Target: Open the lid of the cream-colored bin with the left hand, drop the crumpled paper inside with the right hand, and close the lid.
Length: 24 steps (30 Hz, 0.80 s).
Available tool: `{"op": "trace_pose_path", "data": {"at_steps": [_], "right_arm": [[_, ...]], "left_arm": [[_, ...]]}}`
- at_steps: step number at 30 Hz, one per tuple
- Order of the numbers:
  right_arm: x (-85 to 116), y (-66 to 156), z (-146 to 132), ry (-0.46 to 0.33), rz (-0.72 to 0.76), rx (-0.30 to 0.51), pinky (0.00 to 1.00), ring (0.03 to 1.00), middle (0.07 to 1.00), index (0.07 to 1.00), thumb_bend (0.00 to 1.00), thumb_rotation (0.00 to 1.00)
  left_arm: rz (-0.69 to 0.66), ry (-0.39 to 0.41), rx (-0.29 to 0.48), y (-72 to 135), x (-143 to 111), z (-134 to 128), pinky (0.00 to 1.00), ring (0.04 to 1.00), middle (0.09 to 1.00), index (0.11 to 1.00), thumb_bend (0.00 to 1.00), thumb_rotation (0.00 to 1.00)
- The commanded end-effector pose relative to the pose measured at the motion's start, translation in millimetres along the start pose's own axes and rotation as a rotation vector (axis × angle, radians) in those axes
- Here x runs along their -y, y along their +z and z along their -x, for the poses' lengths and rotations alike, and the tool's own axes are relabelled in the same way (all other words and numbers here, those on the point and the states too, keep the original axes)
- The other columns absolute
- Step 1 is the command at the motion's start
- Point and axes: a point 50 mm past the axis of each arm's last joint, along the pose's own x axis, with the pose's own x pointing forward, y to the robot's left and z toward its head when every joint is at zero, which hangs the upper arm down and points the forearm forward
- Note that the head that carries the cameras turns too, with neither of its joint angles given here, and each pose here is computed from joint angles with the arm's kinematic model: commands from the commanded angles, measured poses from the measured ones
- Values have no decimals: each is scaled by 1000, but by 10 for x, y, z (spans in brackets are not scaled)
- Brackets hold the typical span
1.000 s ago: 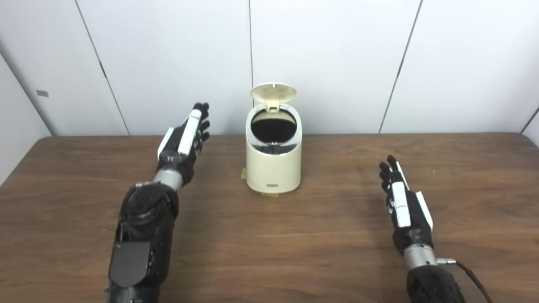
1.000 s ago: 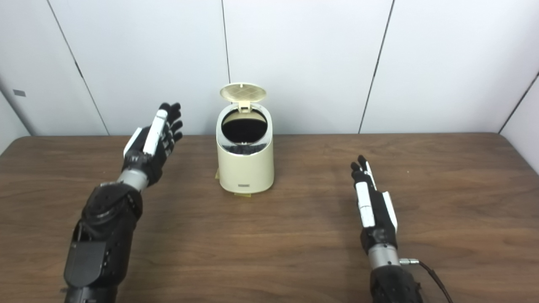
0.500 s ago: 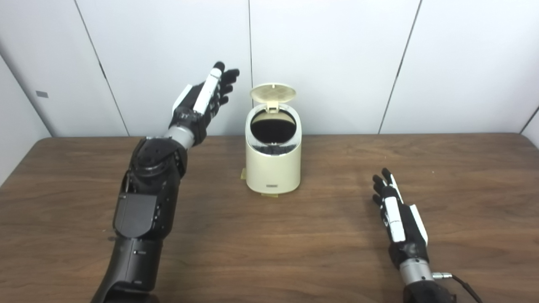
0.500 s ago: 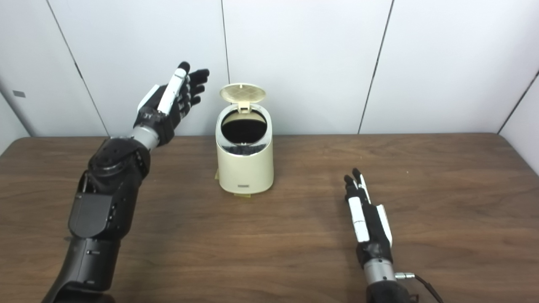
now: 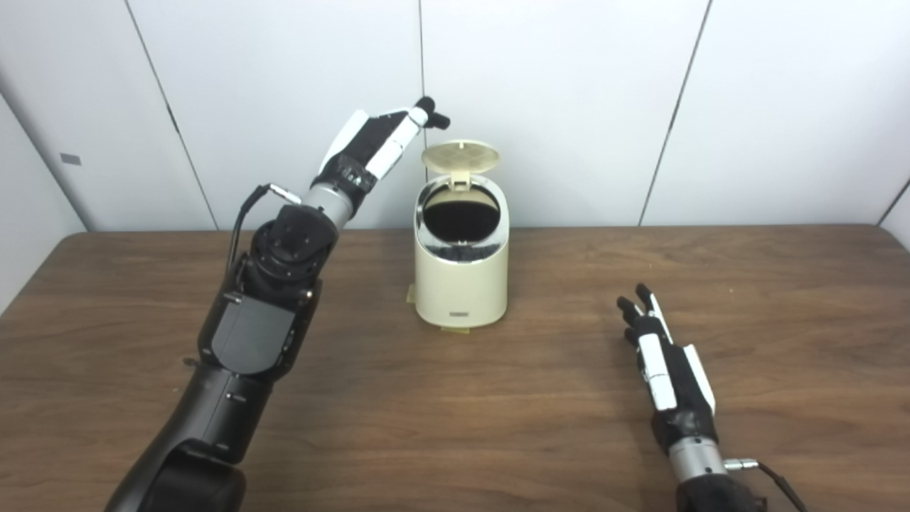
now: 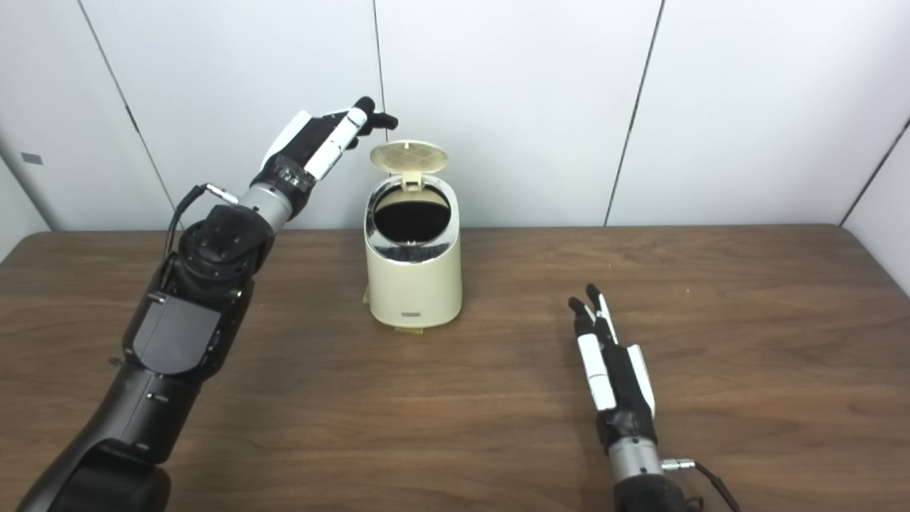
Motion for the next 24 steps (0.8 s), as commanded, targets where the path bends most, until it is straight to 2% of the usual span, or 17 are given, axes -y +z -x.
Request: {"op": "trace_pose_path", "data": {"at_steps": [1,3,4,7,12,15,24], "right_arm": [[-26,38,-14,12,29,40,945,943,899,1000,571,1000],[-41,34,-11,15,49,38,933,933,893,1000,560,1000],[-49,32,-12,15,60,39,924,929,892,1000,568,1000],[-58,26,-16,13,73,36,922,931,891,1000,579,1000],[-52,5,-24,14,83,29,929,936,894,1000,592,1000],[-45,-15,-22,14,86,24,929,937,897,1000,585,1000],[-63,-33,-32,6,112,19,898,930,898,1000,562,1000]], "left_arm": [[-168,44,98,358,-152,-111,954,907,831,714,447,1000],[-277,41,88,388,-132,-108,936,894,820,701,460,1000],[-319,38,92,401,-124,-99,840,873,819,700,474,1000],[-405,25,123,425,-103,-67,755,859,828,683,477,998],[-541,13,174,430,-78,-28,788,905,874,654,494,990],[-624,9,205,428,-63,-13,803,909,876,636,541,1000],[-735,-25,270,400,5,39,799,905,875,628,570,1000]]}}
